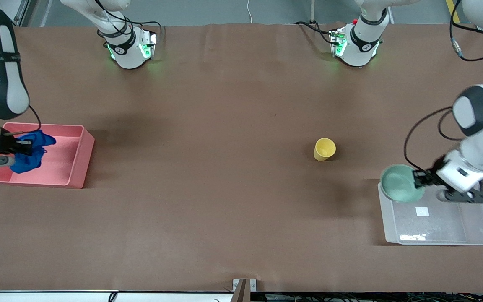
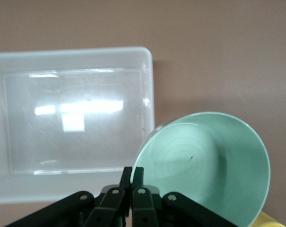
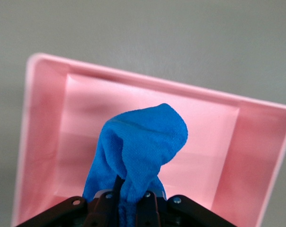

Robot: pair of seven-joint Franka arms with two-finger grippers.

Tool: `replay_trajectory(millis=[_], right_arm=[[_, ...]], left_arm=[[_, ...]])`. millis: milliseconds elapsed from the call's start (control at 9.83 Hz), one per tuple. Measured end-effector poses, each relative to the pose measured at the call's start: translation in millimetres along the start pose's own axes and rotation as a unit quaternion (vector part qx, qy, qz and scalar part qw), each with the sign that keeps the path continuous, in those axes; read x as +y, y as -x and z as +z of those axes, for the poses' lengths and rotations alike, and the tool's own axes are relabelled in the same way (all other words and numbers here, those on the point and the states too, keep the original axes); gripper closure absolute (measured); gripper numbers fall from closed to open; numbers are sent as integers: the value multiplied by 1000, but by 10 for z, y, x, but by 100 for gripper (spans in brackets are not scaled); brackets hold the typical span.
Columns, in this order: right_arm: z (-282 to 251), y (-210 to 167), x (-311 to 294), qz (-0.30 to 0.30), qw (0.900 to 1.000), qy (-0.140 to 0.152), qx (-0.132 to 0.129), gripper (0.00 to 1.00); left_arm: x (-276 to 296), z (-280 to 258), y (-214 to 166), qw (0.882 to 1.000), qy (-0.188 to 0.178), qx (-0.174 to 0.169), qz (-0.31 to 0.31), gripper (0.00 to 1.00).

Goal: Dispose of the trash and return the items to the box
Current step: 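Carry the cloth into the pink bin while the left gripper carries the bowl, then release the bowl in the clear bin while the right gripper releases the cloth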

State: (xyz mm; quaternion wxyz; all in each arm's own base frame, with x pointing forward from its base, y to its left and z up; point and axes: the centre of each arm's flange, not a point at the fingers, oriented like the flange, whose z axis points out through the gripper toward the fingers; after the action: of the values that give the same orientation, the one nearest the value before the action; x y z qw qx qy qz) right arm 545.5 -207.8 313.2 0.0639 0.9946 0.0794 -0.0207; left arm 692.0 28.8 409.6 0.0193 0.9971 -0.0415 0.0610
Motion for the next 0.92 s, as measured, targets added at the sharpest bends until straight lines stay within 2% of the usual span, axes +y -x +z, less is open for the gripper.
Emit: replay_trajectory(millis=[102,203,305,508,712,814,915], right_arm=[[284,44,-44,-3,1000,1,-3,87],[495,90,-81,-5,1000,-1,-11,78],[608,113,-103,-6,1000,-4,-18,61],[589,98,-101,-7,1000,-3,-16,34],[157,5,-42,19,1000,-11,-11,4],[-346,-68,-47,57,998,-21,-9,0],[-945,-129,-156,92,995,-29,-3,0]], left_arm=[[-263,220,-164,1000,1,1,15,97],[-479,474,-296,1000,0,3,28,97],[-656,715,-390,999,-5,8,33,97],[-802,1180,-463,999,-12,23,28,97],[-956,1579,-381,1000,-11,10,17,96],[-1019,1684,-352,1000,-12,10,13,95],[-1041,1751,-332,1000,-12,11,11,91]])
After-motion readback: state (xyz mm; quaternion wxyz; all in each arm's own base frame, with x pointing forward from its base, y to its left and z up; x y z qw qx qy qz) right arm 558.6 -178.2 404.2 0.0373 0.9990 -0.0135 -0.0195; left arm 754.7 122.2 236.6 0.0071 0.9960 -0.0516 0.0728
